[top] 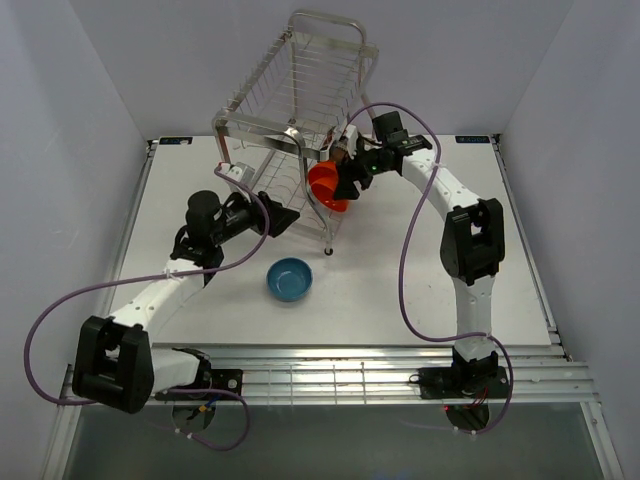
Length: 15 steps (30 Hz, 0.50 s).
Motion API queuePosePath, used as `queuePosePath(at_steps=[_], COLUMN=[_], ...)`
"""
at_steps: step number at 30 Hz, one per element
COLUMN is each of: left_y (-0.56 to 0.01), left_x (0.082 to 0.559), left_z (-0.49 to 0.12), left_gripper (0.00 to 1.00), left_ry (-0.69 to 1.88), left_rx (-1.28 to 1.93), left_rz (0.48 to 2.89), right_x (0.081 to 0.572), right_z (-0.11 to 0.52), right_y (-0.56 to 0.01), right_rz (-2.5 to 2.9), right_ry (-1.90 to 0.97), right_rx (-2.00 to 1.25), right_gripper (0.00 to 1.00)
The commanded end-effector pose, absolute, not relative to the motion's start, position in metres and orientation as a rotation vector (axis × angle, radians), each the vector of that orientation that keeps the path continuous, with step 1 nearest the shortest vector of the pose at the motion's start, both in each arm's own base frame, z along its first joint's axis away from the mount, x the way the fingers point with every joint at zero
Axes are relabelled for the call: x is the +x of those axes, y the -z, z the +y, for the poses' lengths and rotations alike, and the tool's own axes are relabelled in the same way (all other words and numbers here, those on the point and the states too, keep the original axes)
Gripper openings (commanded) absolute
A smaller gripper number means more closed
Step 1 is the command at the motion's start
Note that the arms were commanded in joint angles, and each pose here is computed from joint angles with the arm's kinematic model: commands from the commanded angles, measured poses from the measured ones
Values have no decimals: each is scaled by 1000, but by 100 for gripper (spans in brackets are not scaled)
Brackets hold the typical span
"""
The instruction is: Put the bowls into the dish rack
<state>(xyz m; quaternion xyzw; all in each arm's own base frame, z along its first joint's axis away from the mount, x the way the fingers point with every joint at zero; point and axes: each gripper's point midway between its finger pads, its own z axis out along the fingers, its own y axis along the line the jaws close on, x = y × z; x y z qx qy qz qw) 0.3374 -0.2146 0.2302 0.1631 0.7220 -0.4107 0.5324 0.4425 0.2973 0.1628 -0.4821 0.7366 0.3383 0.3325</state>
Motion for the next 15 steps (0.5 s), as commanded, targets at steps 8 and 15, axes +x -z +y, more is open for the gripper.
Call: queuePosePath(at_steps=[8,15], left_y=[-279,-291], left_x=[339,359], left_z=[-174,-131], left_gripper=[79,79], left_ry=[990,924], left_rx=[253,158], left_rz=[1691,1668], right_x=[450,458], right_z=[309,308], right_y=[-172,-163], right_rz=[1824,1801], right_ry=[-852,-802], right_rx=[-1310,-1351], right_gripper=[8,8])
